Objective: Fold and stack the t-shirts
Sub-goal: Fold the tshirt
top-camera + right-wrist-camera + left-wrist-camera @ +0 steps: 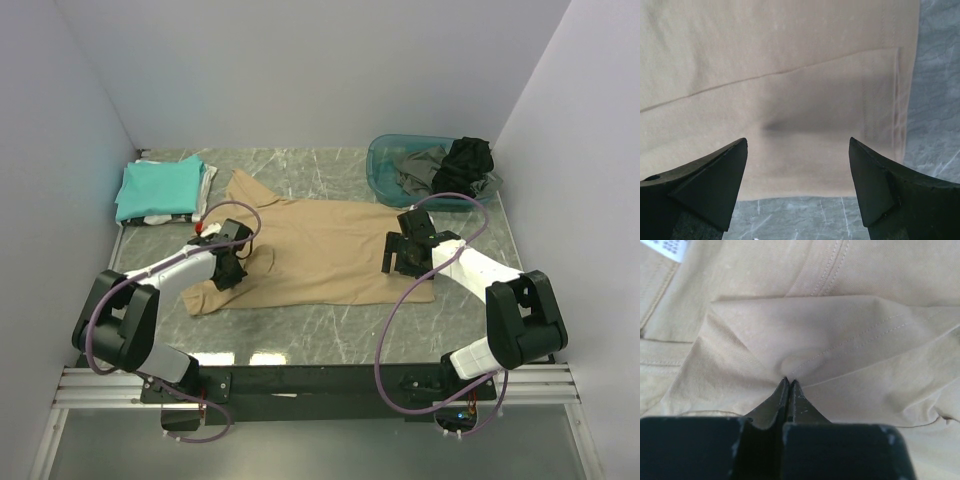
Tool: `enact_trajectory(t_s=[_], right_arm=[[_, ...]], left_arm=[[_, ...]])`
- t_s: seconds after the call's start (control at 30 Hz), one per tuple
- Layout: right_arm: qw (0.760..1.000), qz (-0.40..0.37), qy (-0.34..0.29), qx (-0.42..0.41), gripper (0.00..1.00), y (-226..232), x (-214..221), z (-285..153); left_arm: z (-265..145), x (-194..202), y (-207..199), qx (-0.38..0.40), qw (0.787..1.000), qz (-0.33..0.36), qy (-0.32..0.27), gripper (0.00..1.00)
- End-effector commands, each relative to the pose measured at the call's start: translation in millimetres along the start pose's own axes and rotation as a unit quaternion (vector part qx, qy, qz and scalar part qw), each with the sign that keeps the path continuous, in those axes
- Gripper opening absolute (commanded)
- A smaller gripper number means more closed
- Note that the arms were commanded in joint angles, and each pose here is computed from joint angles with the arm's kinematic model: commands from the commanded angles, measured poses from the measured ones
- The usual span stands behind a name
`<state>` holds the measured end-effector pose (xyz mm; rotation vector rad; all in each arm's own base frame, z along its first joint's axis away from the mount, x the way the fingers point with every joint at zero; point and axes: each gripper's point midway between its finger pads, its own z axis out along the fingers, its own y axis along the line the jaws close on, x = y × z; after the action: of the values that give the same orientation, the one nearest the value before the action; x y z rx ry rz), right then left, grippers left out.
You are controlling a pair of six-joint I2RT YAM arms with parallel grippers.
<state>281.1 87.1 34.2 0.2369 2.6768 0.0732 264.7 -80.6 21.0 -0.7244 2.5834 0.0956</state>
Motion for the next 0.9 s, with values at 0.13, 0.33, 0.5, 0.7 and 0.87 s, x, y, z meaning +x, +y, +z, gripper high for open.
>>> enact_trajectory(t_s=[0.13,0.33,0.5,0.7,0.87], right_arm=[[1.000,-0.001,-0.022,-0.001,0.88,-2,-7,-7],[1.000,-0.002,-0.022,-0.003,0.88,-1,-7,-7],[1.000,-0.003,-0.018,0.000,0.88,-3,-5,-5],[1.000,-0.005,-0.017,0.002,0.88,-2,-6,-4],[1.000,-0.005,-0.013,0.000,0.88,-1,-5,-3]], left_arm=[[-24,-46,-5,-0.006,0.997,-0.015,-0.076,0.01],[-25,-63,-1,-0.043,0.994,-0.023,-0.103,0.01],[-25,-70,-15,-0.034,0.995,-0.014,-0.096,0.01],[-19,-48,-1,-0.050,0.997,-0.012,-0.066,0.06],[-20,-40,5,-0.048,0.997,-0.016,-0.058,0.23]])
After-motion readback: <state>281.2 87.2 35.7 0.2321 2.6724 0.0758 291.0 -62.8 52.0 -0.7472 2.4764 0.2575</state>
